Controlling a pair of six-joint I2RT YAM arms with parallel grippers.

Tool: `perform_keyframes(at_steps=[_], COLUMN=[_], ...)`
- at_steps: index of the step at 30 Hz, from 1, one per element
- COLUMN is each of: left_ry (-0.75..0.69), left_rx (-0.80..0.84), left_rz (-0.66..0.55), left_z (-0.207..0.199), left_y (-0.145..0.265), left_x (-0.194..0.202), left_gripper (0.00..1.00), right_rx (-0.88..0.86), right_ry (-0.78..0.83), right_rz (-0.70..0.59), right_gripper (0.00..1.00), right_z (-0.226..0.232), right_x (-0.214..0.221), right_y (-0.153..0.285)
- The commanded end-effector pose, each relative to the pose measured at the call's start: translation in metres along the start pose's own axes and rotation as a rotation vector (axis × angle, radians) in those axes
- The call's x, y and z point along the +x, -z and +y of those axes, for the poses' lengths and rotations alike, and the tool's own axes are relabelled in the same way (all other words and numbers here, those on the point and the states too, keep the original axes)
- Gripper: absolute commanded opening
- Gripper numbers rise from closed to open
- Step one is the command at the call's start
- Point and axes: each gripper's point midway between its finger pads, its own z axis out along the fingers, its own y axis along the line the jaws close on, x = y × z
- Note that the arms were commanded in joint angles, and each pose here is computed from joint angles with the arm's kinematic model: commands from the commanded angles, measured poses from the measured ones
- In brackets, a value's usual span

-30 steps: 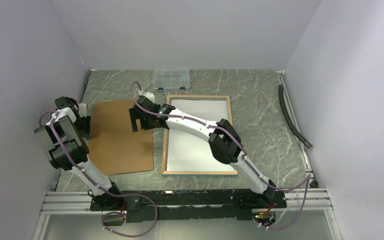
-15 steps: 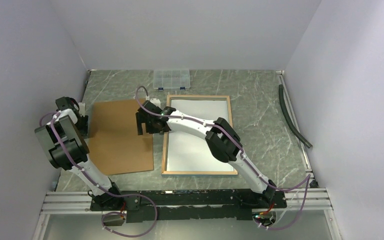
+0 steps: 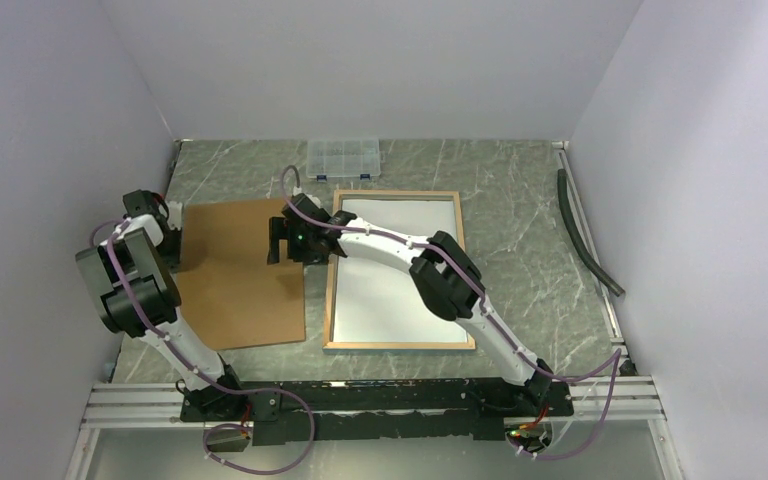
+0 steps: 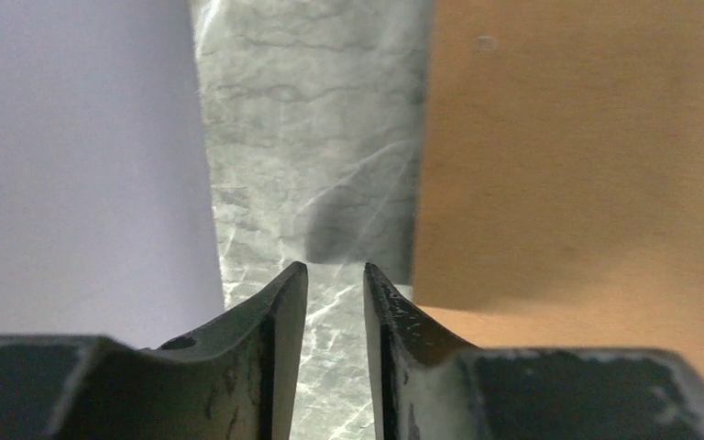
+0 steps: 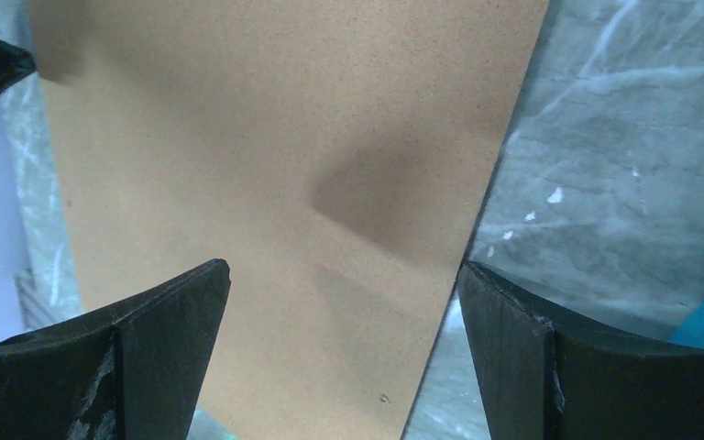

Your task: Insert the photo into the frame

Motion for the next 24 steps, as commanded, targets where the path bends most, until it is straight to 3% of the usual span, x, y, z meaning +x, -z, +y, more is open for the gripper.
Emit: perform_keyframes(at_steps=[1,7,17,24], left_ry=[-0.013,-0.049,-0.086,-0.090], left_rx=[0.279,0.402,0.467,0.501], left_rz=[0.137,0.180,0.177,0.181], left_z=[-0.069,-0.093,-0.112,-0.124], left_y=[-0.012,-0.012,-0.002,0.000], left_x=[0.041,0.047,0.049,0.046], left_gripper=[0.32,0.23,0.22,0.20], right_rx=[-0.102,-0.307,-0.641,-0.869], right_ry=[-0.089,-0.154,-0.181,-0.196], right_rz=[0.056,0.016,-0.065,-0.111], right_gripper=[1.00,0.98,0.95,0.89], right_z=[0.007,0.045,0.125,0.151], right_x=[0.008,-0.023,-0.068,-0.072], right_y=[-0.007,0.021,0.105,0.167])
